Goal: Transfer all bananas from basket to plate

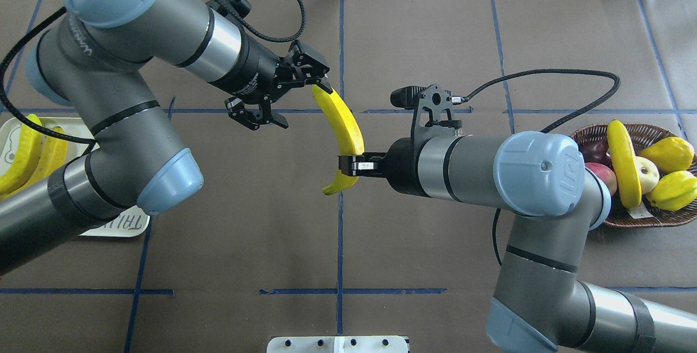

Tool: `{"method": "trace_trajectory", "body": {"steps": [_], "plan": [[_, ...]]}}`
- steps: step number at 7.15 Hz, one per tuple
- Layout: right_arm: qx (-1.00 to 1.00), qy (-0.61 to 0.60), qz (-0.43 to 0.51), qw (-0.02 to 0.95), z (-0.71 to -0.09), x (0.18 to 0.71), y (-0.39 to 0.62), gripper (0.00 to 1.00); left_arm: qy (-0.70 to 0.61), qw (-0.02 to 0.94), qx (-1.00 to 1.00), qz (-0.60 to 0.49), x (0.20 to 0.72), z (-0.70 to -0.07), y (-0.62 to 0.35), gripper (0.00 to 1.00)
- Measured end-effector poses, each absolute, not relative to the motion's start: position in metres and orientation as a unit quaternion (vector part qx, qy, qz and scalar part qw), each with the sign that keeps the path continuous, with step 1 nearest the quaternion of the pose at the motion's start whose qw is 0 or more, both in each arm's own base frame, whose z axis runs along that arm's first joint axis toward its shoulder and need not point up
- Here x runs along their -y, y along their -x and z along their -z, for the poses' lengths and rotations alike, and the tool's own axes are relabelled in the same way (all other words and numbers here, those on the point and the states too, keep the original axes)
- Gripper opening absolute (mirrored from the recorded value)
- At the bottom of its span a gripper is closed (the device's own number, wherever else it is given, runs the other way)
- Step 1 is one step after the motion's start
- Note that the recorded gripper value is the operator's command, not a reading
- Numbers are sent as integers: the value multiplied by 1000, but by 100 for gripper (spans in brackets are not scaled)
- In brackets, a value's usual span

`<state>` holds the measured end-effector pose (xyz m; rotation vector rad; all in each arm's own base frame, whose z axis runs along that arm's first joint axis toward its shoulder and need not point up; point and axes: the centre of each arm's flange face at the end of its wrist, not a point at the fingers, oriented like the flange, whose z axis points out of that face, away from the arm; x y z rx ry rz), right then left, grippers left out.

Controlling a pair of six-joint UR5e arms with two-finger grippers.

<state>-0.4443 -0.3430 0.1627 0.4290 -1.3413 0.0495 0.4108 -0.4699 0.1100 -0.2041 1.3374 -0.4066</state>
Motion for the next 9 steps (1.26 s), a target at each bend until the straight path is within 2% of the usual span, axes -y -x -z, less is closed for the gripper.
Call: {"method": "trace_trajectory", "body": {"steps": [3, 4, 5, 6, 7, 8, 9], "plan": [[618, -196, -22, 761, -162, 341, 445, 0, 91, 752, -625, 190, 478, -106, -444, 97], [619, -196, -22, 760, -161, 340, 444, 0, 90, 752, -626, 187, 475, -106, -452, 94], [619, -196, -21, 760, -161, 340, 444, 0, 86, 752, -627, 186, 469, -104, -461, 41], [620, -196, -21, 760, -161, 340, 443, 0, 85, 751, -628, 184, 463, -102, -466, 4], [620, -196, -21, 760, -161, 340, 443, 10, 83, 751, -629, 183, 460, -102, -468, 0], [620, -196, -21, 759, -160, 339, 443, 79, 82, 751, -629, 182, 459, -102, -468, 0], [622, -196, -20, 758, -159, 339, 441, 99, 81, 752, -629, 180, 458, -103, -468, 0]]}}
